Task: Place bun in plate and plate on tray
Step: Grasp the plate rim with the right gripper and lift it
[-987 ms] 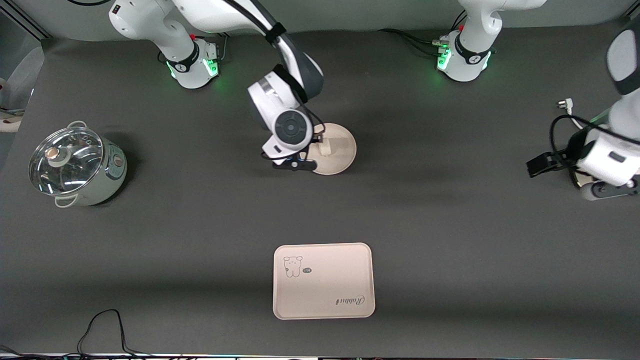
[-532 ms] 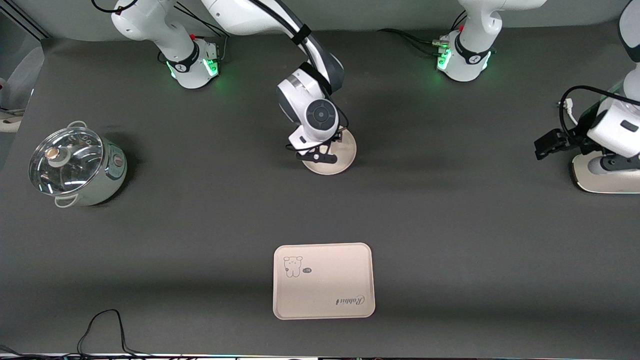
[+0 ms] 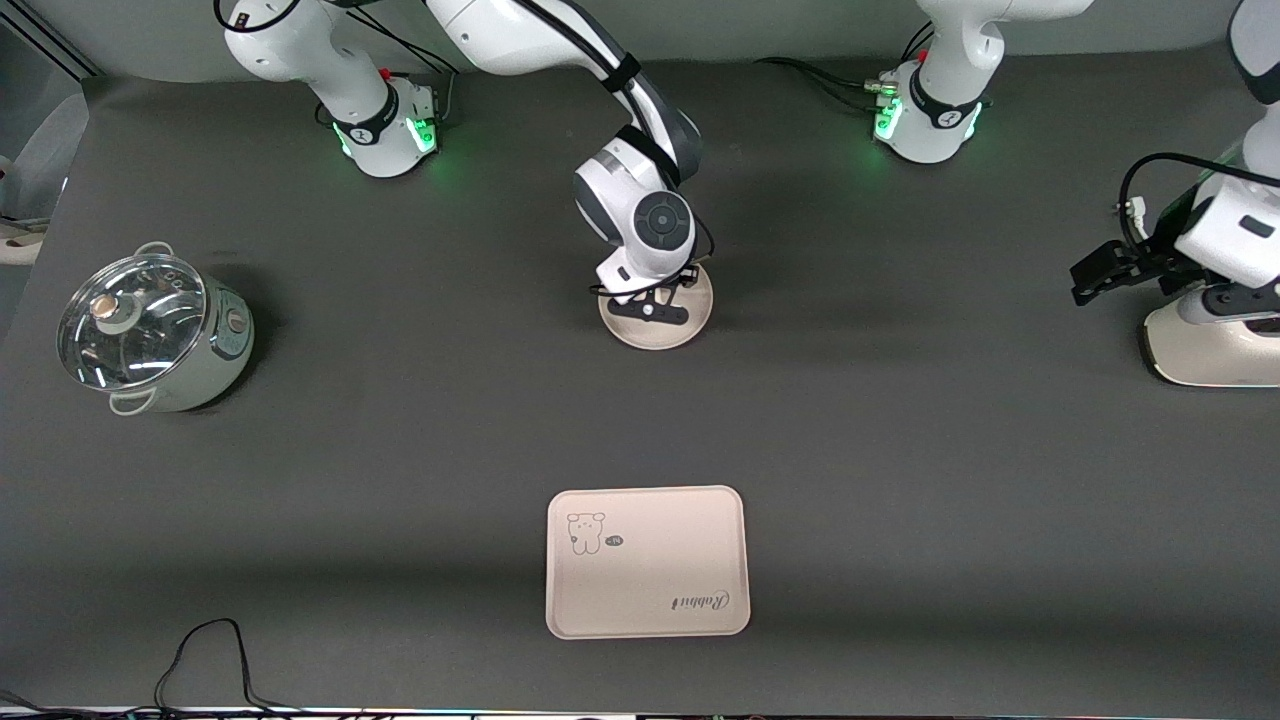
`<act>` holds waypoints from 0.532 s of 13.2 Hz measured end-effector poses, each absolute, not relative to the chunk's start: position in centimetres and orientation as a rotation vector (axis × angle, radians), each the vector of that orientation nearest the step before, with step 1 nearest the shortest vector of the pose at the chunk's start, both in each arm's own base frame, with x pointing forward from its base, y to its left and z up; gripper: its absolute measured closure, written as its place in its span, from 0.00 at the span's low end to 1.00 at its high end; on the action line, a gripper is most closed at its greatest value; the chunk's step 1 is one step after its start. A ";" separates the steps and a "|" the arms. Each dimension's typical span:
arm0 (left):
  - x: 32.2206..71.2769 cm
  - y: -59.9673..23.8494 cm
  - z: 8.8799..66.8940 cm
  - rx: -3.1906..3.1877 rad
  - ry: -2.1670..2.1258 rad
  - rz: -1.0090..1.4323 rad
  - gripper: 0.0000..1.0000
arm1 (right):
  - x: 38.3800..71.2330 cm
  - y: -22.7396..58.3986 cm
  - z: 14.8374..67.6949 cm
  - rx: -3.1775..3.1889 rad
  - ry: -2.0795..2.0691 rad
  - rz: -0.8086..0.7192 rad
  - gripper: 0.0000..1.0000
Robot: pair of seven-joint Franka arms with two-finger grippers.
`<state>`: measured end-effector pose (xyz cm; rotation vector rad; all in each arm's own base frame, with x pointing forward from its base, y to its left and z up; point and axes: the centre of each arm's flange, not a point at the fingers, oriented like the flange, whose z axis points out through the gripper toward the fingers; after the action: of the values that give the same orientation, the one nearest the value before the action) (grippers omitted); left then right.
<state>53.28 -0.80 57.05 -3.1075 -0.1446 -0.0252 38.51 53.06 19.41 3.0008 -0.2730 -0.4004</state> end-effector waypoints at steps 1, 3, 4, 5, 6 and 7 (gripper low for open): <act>53.3 -0.6 57.1 -3.108 -0.142 -0.027 0.00 | 38.5 53.0 19.3 2.999 -0.274 -0.400 0.37; 53.3 -0.6 57.1 -3.108 -0.137 -0.028 0.00 | 38.6 53.0 19.2 3.001 -0.276 -0.397 0.47; 53.3 -0.6 57.1 -3.108 -0.136 -0.028 0.00 | 38.6 53.0 19.2 3.002 -0.276 -0.394 0.58; 53.3 -0.6 57.1 -3.108 -0.136 -0.028 0.00 | 38.6 53.1 19.1 3.003 -0.276 -0.393 0.71; 53.3 -0.6 57.1 -3.108 -0.136 -0.027 0.00 | 38.5 53.1 19.1 3.003 -0.275 -0.392 0.82; 53.3 -0.6 57.1 -3.108 -0.136 -0.027 0.00 | 38.5 53.1 19.1 3.003 -0.273 -0.392 0.88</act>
<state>53.26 -0.58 57.09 -3.1084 -0.1356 -0.0269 38.49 53.14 19.12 3.0033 -0.2733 -0.3916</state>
